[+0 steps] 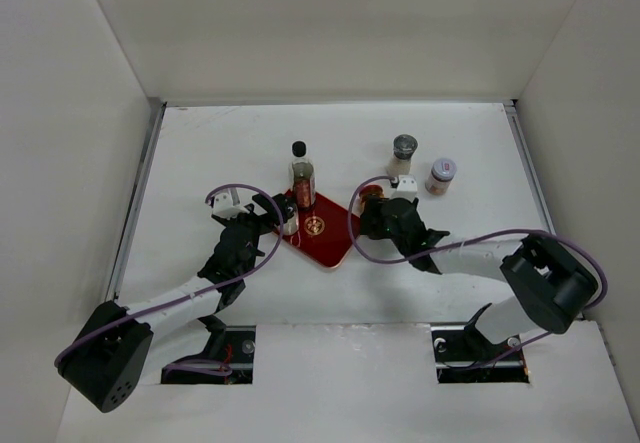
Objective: Organize the condiment bottles
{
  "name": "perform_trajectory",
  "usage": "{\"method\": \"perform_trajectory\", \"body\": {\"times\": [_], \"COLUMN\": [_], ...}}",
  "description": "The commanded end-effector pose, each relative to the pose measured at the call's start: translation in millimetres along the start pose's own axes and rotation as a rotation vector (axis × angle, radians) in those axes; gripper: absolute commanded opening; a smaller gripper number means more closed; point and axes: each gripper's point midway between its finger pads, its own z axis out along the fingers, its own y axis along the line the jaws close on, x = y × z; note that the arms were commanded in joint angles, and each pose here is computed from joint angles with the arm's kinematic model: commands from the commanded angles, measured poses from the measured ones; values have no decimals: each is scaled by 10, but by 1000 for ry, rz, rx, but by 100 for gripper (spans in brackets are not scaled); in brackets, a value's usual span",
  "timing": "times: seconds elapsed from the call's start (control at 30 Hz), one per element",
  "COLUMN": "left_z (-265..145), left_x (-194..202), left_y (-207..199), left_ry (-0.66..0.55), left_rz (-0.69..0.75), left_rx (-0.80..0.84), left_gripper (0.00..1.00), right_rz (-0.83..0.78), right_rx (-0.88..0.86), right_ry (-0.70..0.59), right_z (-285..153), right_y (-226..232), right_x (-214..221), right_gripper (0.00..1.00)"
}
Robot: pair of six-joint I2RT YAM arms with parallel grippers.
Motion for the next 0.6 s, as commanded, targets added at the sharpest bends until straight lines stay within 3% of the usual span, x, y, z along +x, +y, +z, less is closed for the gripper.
{"method": "perform_trajectory", "body": {"times": [0.0, 0.1, 0.33, 0.57], "left_z": [7, 3, 14, 6], "left_x": [-134, -142, -121, -169], "left_y": [-148, -147, -133, -108], "left_ry": [-42, -44, -39, -51], "left_rz": [-47, -48, -44, -49], "left_rx": [47, 49, 43, 41], "left_gripper": [88, 88, 88, 88], "right_rz": [40, 18, -87, -152], "right_rx": [-15, 0, 59, 109], "right_ry": [-48, -30, 44, 155], "right_z": [-51, -65, 291, 601], "right_y": [131, 137, 158, 112], "right_x": [-223, -323, -686, -554], "right_gripper": [88, 100, 100, 100]}}
